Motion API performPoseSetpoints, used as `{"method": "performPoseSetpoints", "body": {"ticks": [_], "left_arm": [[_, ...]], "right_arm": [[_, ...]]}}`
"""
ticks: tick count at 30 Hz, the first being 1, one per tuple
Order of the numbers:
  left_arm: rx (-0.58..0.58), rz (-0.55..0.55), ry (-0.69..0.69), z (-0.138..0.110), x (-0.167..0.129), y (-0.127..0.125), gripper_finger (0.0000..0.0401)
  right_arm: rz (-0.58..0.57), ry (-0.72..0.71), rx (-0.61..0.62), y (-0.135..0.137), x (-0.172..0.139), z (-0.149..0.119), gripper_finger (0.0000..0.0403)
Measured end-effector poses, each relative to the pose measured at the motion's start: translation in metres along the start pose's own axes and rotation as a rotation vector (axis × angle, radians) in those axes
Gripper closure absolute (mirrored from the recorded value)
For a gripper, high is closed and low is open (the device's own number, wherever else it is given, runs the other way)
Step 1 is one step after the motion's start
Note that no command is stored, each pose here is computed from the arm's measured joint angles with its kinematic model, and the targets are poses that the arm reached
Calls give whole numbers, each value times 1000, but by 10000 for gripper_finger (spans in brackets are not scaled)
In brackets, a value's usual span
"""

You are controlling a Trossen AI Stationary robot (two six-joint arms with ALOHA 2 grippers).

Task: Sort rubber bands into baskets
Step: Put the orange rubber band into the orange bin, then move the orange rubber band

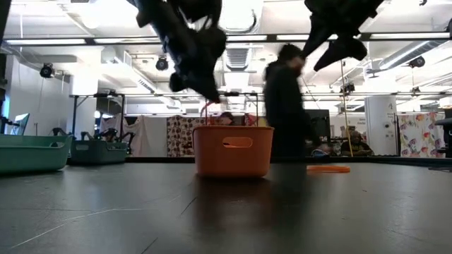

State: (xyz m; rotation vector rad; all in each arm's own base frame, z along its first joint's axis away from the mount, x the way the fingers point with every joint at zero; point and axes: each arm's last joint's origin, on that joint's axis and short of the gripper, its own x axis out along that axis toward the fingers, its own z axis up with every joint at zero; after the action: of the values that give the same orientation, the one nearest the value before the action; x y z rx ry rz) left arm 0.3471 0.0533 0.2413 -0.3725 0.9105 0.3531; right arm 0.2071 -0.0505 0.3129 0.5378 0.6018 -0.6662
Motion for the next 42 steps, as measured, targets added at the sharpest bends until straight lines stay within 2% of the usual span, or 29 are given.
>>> {"method": "performPoseSetpoints", "body": {"ticks": [4,8,13,18,25,29,32,38,42], "left_arm": [[88,-84,-36,-12,9,-29,401],[74,-101,10,-26,31,-47,401],[48,-74,85,-42,60,-55,401],[32,-34,142,-51,72,-54,398],[56,-32,157,-52,68,-54,335],[70,-15,190,-53,54,-51,289],[86,-28,165,-49,39,-51,260],[78,-8,107,-45,16,-47,211],[63,1,48,-47,-8,-41,189]], "right_arm": [[-51,74,18,-2,11,-9,154],[-104,231,67,-1,29,-30,154],[-157,383,-6,6,54,-69,154],[-144,519,-36,16,77,-101,156],[-119,530,-20,26,111,-111,172],[-126,544,32,22,131,-113,188],[-133,549,52,20,143,-114,202],[-108,543,43,21,154,-116,244],[-122,549,6,22,155,-119,288]]}}
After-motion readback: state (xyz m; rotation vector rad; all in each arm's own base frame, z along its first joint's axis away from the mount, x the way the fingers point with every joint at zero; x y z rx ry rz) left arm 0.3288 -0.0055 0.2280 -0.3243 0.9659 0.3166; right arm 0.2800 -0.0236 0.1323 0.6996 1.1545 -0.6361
